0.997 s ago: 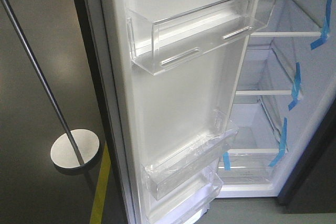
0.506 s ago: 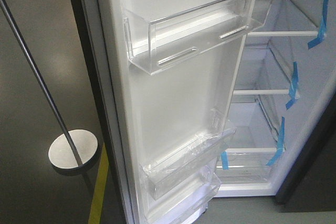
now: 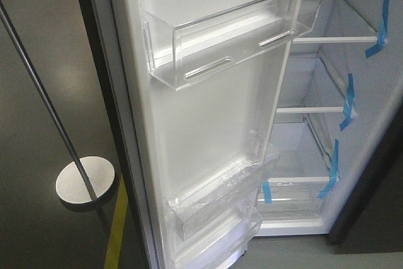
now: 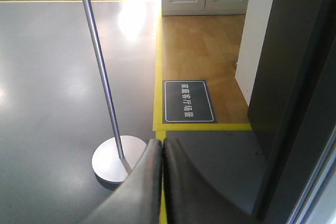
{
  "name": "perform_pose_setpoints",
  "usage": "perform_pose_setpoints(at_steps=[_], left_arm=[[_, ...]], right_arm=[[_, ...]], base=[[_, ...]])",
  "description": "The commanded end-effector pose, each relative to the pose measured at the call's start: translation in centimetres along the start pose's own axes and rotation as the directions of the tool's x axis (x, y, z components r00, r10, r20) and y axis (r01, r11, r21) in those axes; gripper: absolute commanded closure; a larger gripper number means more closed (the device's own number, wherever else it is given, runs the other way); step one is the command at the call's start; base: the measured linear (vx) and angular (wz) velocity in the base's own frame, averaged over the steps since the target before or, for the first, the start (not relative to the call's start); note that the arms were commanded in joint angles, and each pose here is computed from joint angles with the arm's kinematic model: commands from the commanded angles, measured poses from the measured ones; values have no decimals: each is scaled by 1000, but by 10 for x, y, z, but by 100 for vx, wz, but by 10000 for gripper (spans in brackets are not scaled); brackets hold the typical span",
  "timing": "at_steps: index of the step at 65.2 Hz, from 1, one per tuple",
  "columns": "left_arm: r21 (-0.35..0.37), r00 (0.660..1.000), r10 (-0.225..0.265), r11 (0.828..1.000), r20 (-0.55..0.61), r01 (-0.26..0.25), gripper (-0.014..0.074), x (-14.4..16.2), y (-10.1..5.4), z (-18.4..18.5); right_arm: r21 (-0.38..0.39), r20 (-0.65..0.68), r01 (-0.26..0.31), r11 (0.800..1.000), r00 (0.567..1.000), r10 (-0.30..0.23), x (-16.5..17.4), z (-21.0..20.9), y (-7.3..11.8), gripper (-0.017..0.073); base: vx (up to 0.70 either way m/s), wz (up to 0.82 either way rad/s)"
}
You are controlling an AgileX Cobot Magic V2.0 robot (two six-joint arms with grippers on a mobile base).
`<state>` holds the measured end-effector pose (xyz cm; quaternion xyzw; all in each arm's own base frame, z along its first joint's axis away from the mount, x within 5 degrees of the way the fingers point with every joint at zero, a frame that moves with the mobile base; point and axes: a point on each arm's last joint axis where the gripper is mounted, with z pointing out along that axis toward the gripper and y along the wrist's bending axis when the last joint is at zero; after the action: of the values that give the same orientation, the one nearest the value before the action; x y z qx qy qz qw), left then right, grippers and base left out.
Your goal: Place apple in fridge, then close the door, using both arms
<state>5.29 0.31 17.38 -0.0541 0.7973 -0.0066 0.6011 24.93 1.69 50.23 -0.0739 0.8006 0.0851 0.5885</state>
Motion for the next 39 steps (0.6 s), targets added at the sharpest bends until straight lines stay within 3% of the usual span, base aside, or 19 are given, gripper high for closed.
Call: perform_pose_setpoints(at_steps=[1, 39], left_arm=[[13, 995, -8, 1000, 100, 7, 600, -12, -1, -3], [13, 995, -8, 1000, 100, 7, 600, -12, -1, -3]], right_arm=[[16, 137, 5, 1000, 991, -8, -18, -17, 2, 401], [16, 137, 5, 1000, 991, -8, -18, -17, 2, 401]], base=[[0, 0], [0, 0]])
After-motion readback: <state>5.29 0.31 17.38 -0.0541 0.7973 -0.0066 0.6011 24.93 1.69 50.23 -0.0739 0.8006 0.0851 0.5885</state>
